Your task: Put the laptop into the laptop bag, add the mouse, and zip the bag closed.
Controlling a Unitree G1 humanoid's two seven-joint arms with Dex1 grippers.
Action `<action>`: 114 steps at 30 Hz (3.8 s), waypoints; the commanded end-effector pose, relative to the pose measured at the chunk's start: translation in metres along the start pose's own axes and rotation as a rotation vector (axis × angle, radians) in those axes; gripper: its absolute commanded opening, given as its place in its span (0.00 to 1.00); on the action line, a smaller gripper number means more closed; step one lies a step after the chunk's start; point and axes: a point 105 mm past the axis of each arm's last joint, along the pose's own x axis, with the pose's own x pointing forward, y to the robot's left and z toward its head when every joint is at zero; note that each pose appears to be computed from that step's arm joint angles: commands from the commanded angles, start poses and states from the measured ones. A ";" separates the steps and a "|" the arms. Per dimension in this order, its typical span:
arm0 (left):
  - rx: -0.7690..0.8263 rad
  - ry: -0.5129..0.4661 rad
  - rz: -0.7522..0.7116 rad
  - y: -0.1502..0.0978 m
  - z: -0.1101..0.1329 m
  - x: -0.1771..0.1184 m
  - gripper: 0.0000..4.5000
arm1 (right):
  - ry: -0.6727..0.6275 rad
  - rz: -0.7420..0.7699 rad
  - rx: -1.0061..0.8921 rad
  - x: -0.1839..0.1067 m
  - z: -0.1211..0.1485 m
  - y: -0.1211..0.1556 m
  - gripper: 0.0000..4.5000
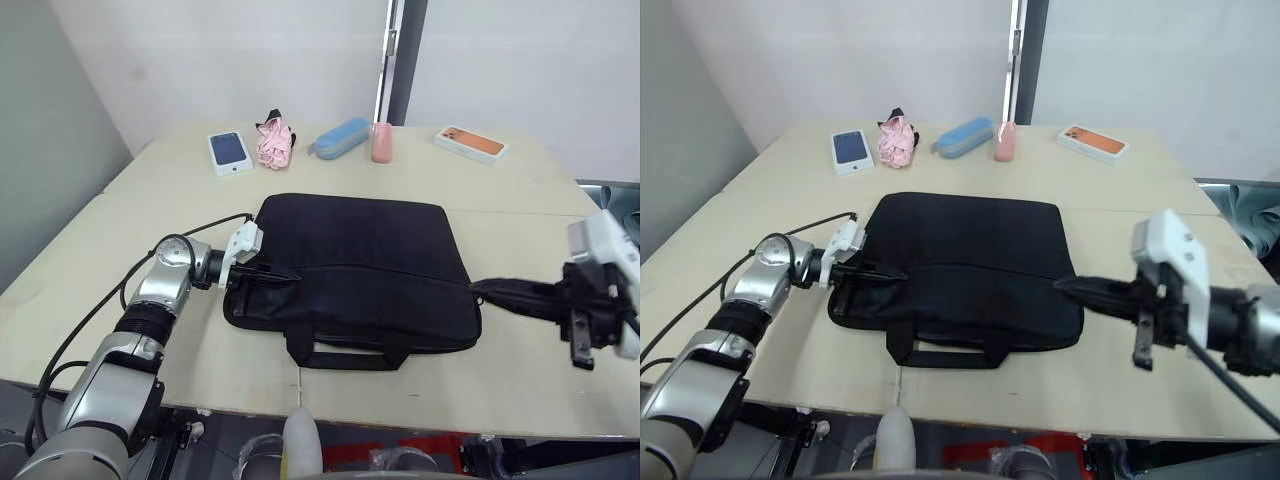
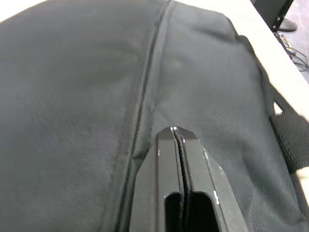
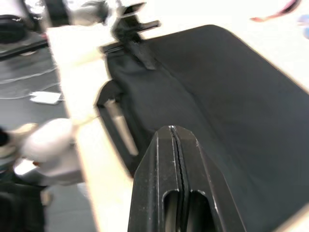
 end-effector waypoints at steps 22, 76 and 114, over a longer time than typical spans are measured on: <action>-0.051 0.079 -0.075 -0.015 -0.016 -0.002 0.00 | 0.304 0.679 0.613 0.120 -0.066 0.083 0.99; -0.028 0.050 -0.021 0.007 -0.006 0.000 0.00 | 0.256 0.550 0.486 0.163 -0.025 0.042 0.02; -0.045 0.049 -0.033 0.004 -0.006 0.001 0.00 | 0.426 0.492 0.615 0.175 -0.077 0.070 0.99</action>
